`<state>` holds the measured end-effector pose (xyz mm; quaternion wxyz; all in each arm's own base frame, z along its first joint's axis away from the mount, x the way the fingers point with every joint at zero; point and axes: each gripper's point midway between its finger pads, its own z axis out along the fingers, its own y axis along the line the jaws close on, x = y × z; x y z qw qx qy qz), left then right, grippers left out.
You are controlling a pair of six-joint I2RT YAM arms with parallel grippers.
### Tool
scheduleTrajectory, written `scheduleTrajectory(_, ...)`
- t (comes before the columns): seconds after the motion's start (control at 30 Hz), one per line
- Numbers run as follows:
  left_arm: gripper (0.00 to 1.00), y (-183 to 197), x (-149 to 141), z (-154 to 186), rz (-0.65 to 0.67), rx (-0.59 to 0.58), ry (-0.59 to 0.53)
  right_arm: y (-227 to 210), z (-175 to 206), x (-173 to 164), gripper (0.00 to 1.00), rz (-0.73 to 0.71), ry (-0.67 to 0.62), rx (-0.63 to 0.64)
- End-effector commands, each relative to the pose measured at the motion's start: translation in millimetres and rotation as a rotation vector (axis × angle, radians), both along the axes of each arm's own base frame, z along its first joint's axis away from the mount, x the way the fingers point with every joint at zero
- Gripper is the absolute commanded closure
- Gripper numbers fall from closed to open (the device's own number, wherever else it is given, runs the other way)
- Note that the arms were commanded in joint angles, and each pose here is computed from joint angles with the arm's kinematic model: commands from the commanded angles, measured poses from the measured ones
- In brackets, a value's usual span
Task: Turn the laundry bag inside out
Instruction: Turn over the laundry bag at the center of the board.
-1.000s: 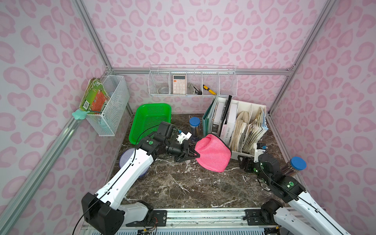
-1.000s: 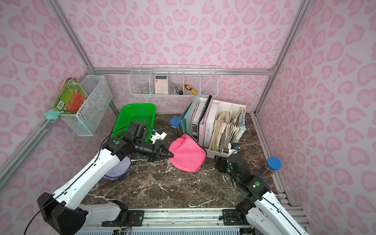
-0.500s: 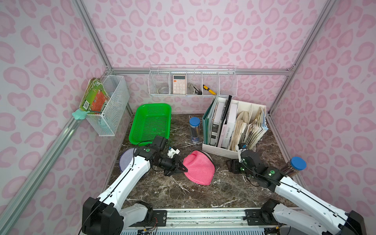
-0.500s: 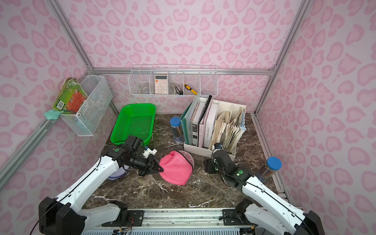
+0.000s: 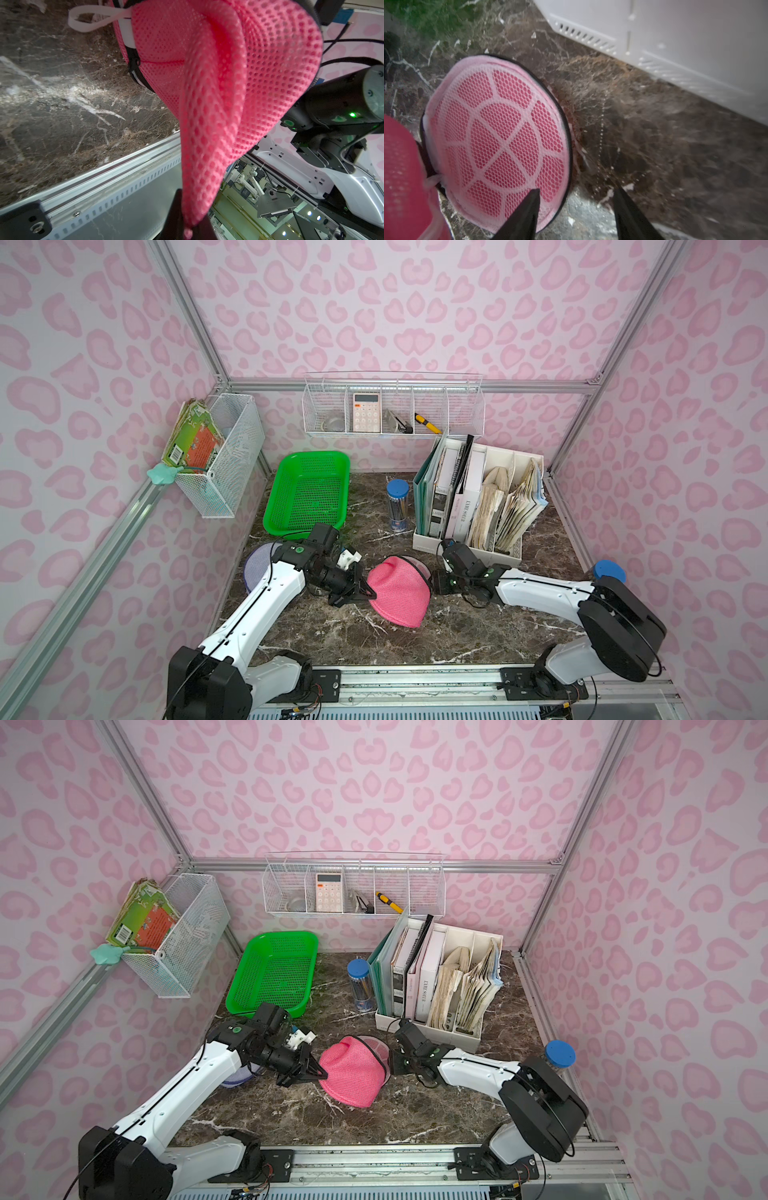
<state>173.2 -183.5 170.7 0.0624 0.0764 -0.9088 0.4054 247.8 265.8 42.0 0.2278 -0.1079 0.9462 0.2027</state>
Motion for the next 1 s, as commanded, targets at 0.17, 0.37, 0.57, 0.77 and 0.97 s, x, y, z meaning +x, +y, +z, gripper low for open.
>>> scheduleTrajectory(0.17, 1.0, -1, 3, 1, -0.008, -0.002, -0.016, 29, -14, 3, 0.56, 0.022, 0.008, 0.041)
scheduleTrajectory(0.37, 1.0, 3, 4, -4, 0.002, 0.029, -0.007, 16, -14, 4, 1.0, -0.017, -0.008, 0.008)
scheduleTrajectory(0.57, 1.0, 14, 10, -33, 0.034, 0.127, 0.069, -21, 39, 7, 1.0, -0.056, -0.127, -0.072)
scheduleTrajectory(0.77, 1.0, 22, 23, -68, 0.042, 0.245, 0.158, -54, 115, 8, 1.0, -0.094, -0.279, -0.107)
scheduleTrajectory(0.97, 1.0, 29, 39, -100, 0.031, 0.355, 0.241, -71, 191, 9, 1.0, -0.112, -0.402, -0.098)
